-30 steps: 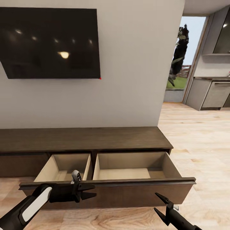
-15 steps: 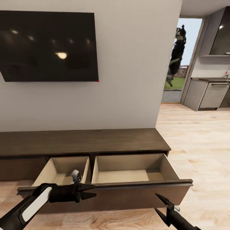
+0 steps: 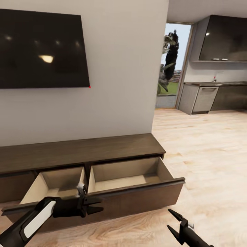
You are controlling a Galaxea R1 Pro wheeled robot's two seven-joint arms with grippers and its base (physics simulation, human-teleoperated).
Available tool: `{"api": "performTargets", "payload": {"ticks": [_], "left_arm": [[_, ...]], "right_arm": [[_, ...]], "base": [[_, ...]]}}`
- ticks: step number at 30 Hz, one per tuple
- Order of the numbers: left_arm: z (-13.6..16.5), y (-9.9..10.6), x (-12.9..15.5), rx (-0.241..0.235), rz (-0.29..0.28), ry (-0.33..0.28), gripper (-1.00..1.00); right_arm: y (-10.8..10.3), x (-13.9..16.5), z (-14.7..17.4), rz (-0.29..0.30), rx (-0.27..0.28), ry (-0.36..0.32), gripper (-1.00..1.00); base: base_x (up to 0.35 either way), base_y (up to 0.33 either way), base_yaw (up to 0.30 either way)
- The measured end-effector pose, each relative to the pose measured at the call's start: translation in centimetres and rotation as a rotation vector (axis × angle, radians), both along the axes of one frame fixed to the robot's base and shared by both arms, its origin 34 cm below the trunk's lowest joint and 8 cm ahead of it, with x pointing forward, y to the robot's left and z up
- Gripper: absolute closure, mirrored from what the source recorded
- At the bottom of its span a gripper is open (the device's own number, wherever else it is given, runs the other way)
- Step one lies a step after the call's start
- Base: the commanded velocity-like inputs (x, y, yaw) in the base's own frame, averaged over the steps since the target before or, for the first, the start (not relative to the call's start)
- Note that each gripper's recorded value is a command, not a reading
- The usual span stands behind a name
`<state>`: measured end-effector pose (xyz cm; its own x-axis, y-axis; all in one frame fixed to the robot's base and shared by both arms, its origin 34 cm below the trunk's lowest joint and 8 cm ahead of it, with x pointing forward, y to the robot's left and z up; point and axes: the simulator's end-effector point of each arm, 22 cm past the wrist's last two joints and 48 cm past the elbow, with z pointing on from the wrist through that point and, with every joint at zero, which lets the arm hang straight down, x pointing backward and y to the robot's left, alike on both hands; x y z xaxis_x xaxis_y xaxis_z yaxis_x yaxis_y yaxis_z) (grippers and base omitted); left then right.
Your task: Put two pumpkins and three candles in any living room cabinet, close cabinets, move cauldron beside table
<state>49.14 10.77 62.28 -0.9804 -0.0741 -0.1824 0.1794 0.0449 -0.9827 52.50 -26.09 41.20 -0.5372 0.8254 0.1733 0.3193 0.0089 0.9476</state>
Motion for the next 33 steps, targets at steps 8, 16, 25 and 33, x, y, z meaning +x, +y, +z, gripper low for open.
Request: {"api": "performTargets", "payload": {"ticks": [8,16,25,33], "left_arm": [[0.0,0.0,0.0,0.001,0.0,0.0,-1.0],[0.1,0.0,0.0,-0.002,0.001,0.0,-1.0],[0.0,0.1,0.0,0.0,0.002,0.0,-1.0],[0.0,0.1,0.0,0.0,0.002,0.0,-1.0]], "right_arm": [[0.0,0.0,0.0,0.001,-0.002,-0.001,-1.0],[0.0,0.0,0.0,0.001,-0.003,-0.001,-1.0],[-0.3,0.2,-0.1,-0.006,-0.032,-0.017,-1.0],[-1.0,-0.9,-1.2,-0.028,-0.043,0.019,-1.0]], "base": [[-0.323,0.016,-0.275],[-0.229,0.056,-0.276],[-0.184,0.11,-0.277],[-0.289,0.107,-0.277]]}}
